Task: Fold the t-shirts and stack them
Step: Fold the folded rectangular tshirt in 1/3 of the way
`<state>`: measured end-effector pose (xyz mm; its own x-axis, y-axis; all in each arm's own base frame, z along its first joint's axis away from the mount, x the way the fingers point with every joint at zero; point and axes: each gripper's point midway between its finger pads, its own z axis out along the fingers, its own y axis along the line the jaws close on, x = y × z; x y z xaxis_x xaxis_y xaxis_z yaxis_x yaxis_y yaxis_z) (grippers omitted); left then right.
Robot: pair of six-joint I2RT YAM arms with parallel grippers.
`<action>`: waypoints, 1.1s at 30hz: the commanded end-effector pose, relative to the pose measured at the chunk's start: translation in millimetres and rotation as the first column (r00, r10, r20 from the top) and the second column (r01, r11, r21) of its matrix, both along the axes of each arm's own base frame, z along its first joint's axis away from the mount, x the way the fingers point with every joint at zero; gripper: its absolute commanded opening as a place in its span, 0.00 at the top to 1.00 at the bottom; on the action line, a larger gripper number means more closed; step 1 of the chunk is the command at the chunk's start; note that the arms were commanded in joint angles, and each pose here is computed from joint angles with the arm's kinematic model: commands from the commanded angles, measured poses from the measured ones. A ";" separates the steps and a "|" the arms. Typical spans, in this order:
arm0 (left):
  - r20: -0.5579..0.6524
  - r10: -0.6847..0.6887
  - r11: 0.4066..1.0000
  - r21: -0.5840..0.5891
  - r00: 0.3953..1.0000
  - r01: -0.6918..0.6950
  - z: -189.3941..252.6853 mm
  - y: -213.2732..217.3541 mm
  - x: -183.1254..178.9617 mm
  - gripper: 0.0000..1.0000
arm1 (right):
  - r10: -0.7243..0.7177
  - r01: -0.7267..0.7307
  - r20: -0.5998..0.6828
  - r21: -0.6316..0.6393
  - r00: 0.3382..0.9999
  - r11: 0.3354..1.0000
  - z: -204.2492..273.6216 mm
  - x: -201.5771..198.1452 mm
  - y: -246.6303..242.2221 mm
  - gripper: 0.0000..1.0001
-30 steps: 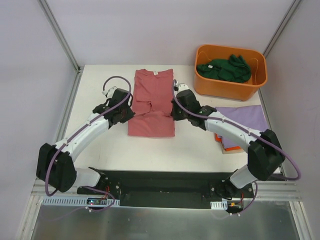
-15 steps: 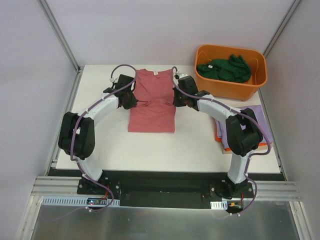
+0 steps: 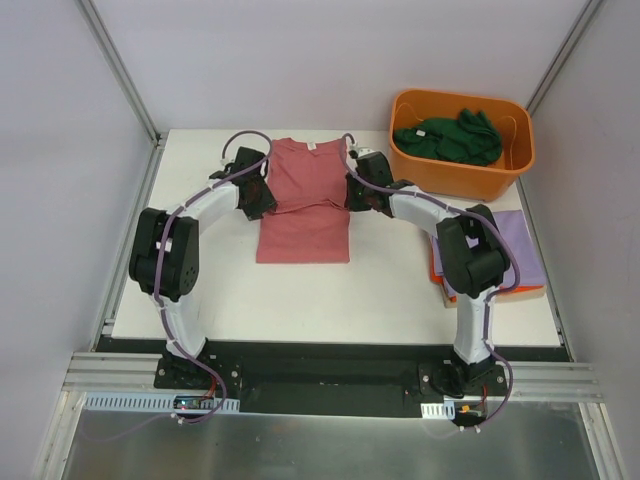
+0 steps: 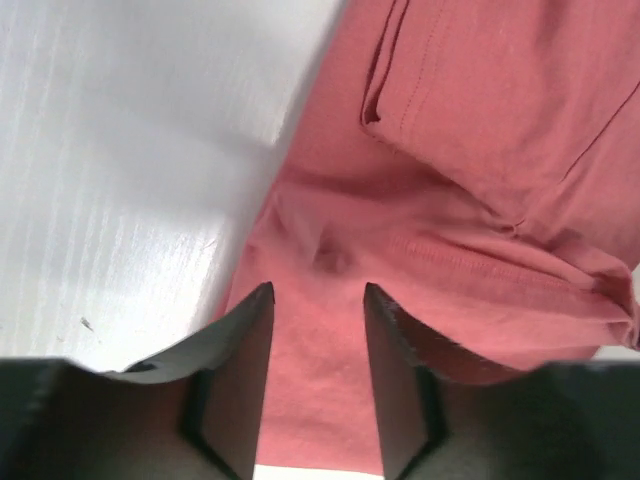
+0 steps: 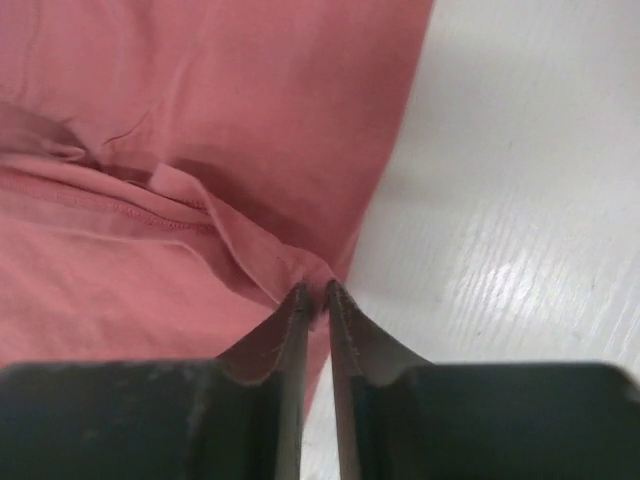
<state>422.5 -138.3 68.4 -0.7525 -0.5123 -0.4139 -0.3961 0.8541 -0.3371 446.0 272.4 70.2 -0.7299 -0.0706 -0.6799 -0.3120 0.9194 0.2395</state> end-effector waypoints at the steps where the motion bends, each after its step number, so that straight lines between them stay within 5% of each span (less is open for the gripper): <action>1: 0.061 -0.016 1.000 0.002 0.998 0.015 20.3 4.8 17.7 0.44 | -0.007 0.003 0.085 0.047 0.996 0.999 21.0 30.1 3.6 0.71; 6: 0.111 -0.032 0.999 -0.005 0.993 0.033 45.7 9.4 6.1 0.01 | 0.015 -0.018 0.053 0.056 0.998 0.998 40.0 15.4 -0.1 0.04; 11: 0.109 -0.021 0.999 -0.029 0.994 0.025 50.0 17.2 -37.5 0.01 | 0.030 -0.033 0.035 0.078 0.999 0.996 49.5 -27.8 -6.2 0.04; 17: 0.087 -0.077 0.988 -0.128 0.993 0.088 38.6 10.9 -101.7 0.01 | -0.030 -0.002 0.194 0.160 0.981 0.987 80.9 -58.8 -22.7 0.04; 20: 0.082 -0.089 0.984 -0.144 0.993 0.100 32.4 13.4 -126.6 0.01 | 0.111 -0.144 0.136 0.257 0.984 0.956 75.6 -75.0 5.7 0.04; 23: 0.073 -0.091 0.982 -0.160 0.993 0.102 23.9 15.6 -146.8 0.01 | 0.337 -0.317 0.025 0.410 0.941 0.855 68.9 -95.9 53.0 0.04; 29: 0.069 -0.052 0.988 -0.142 0.996 0.062 12.4 26.5 -165.7 0.01 | 0.315 -0.291 0.012 0.418 0.949 0.861 48.8 -51.7 87.2 0.04; 33: 0.081 -0.038 0.991 -0.122 0.996 0.048 12.3 31.5 -165.7 0.01 | 0.237 -0.238 0.042 0.291 0.971 0.926 37.4 -5.4 83.1 0.04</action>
